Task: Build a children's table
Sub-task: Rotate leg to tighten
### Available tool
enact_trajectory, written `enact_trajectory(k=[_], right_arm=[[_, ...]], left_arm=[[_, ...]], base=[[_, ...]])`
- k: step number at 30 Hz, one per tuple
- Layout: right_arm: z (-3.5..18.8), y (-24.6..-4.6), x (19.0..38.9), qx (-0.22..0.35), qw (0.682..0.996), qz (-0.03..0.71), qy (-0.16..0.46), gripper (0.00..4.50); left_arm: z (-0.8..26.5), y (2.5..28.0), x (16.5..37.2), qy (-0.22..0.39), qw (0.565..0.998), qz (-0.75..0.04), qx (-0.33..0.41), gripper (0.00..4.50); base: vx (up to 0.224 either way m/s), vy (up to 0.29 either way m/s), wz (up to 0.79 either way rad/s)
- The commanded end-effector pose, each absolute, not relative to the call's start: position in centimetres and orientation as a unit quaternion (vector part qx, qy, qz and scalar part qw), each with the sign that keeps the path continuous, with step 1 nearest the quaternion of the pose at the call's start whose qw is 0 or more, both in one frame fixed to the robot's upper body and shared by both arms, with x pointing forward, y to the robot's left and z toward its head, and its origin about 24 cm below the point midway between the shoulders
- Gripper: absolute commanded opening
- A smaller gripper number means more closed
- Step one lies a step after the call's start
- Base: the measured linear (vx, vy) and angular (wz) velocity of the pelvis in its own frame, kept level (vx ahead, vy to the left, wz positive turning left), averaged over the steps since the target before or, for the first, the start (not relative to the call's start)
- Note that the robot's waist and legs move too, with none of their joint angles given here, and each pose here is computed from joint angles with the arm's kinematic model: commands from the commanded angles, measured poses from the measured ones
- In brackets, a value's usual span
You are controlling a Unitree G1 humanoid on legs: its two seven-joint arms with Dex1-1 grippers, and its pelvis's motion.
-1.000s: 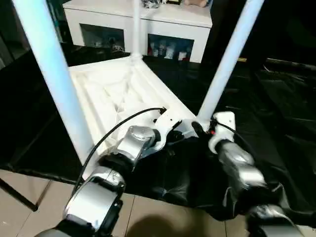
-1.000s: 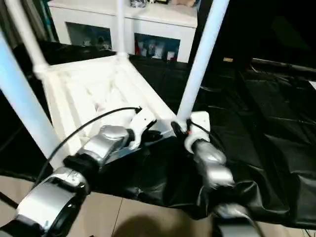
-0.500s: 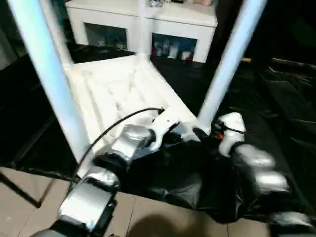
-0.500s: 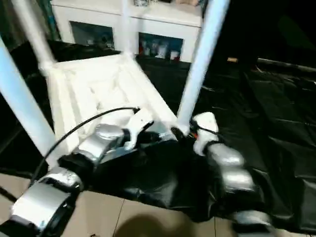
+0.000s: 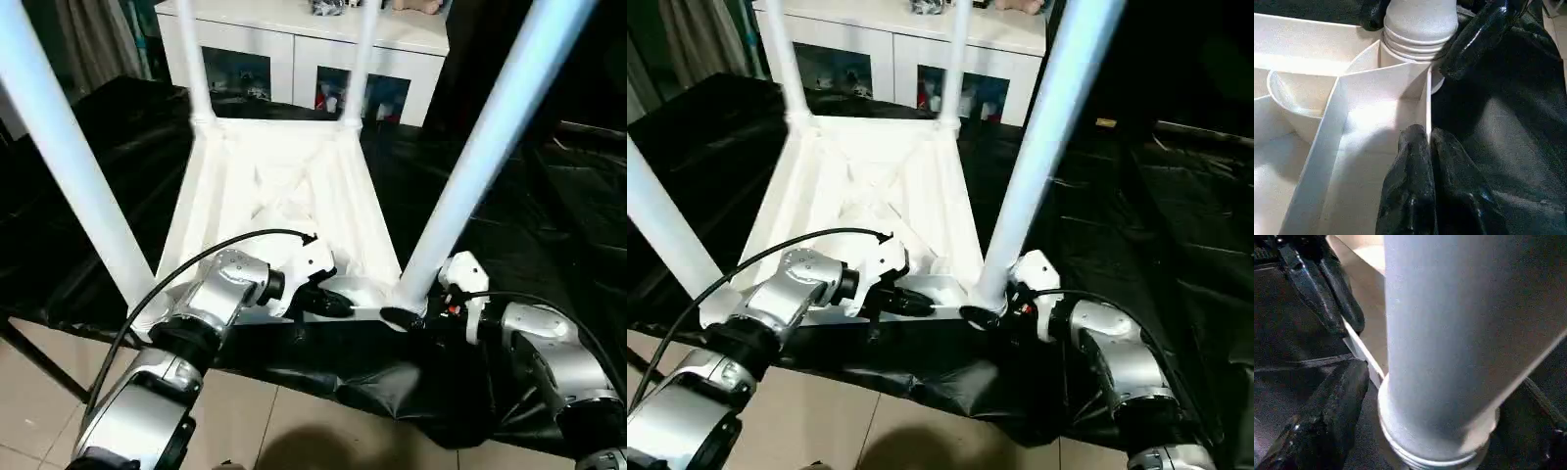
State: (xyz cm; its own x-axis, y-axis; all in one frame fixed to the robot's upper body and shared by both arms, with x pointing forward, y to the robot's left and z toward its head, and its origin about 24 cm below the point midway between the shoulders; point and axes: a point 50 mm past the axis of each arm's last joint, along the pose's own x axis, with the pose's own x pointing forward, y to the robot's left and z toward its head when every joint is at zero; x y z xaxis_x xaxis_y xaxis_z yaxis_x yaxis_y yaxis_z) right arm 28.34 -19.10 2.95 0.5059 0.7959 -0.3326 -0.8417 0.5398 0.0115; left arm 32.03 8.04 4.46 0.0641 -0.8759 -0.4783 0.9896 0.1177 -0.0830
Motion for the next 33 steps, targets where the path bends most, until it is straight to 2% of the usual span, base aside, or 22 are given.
enact_trajectory(k=[1,4,6,7,13,19,22,23,26,29,30,33], right_arm=[[3.5,-18.8,28.6,-0.078,0.860,0.484,0.143,3.79],[3.4,-18.8,28.6,-0.077,0.856,0.490,0.147,3.45],[3.5,-18.8,28.7,-0.072,0.857,0.489,0.145,3.40],[3.5,-18.8,28.7,-0.071,0.857,0.489,0.144,3.15],[3.7,-18.9,28.8,-0.065,0.860,0.487,0.137,2.76],[3.6,-19.1,28.6,-0.055,0.862,0.485,0.138,2.71],[3.5,-19.1,28.9,-0.047,0.875,0.463,0.134,2.70],[3.4,-19.2,29.2,-0.048,0.886,0.443,0.132,2.70],[2.9,-19.4,30.8,-0.037,0.940,0.316,0.121,2.70],[2.4,-18.9,32.2,0.035,0.976,0.176,0.122,2.69],[2.3,-18.7,32.4,0.053,0.980,0.148,0.125,2.69],[2.1,-16.6,33.0,0.049,0.984,0.110,0.128,2.69]], left_arm=[[4.0,7.5,31.2,0.206,0.704,-0.673,0.091,0.00],[4.0,7.6,31.1,0.207,0.704,-0.673,0.091,0.00],[4.0,7.7,31.1,0.208,0.705,-0.672,0.091,0.00],[4.0,7.7,31.1,0.208,0.705,-0.672,0.091,0.00],[4.0,7.8,30.9,0.211,0.703,-0.673,0.088,0.00],[3.9,8.0,30.6,0.223,0.691,-0.682,0.083,0.00],[3.8,8.1,30.8,0.222,0.700,-0.673,0.084,0.00],[3.8,8.0,31.0,0.222,0.709,-0.664,0.085,0.00],[3.5,7.5,32.1,0.226,0.766,-0.594,0.094,0.00],[3.3,6.5,33.2,0.229,0.819,-0.520,0.079,0.00],[3.3,6.2,33.4,0.231,0.827,-0.508,0.072,0.00],[3.5,4.6,33.9,0.221,0.859,-0.457,0.070,0.00]], base=[[0.000,0.000,0.00],[0.000,0.000,0.00],[0.000,0.000,0.00],[0.000,0.000,0.00],[0.000,0.000,0.00],[0.000,0.000,0.00],[0.000,0.000,0.00],[0.000,0.000,0.00],[0.000,0.000,0.00],[0.000,0.000,0.00],[0.000,0.000,0.00],[0.000,0.000,0.00]])
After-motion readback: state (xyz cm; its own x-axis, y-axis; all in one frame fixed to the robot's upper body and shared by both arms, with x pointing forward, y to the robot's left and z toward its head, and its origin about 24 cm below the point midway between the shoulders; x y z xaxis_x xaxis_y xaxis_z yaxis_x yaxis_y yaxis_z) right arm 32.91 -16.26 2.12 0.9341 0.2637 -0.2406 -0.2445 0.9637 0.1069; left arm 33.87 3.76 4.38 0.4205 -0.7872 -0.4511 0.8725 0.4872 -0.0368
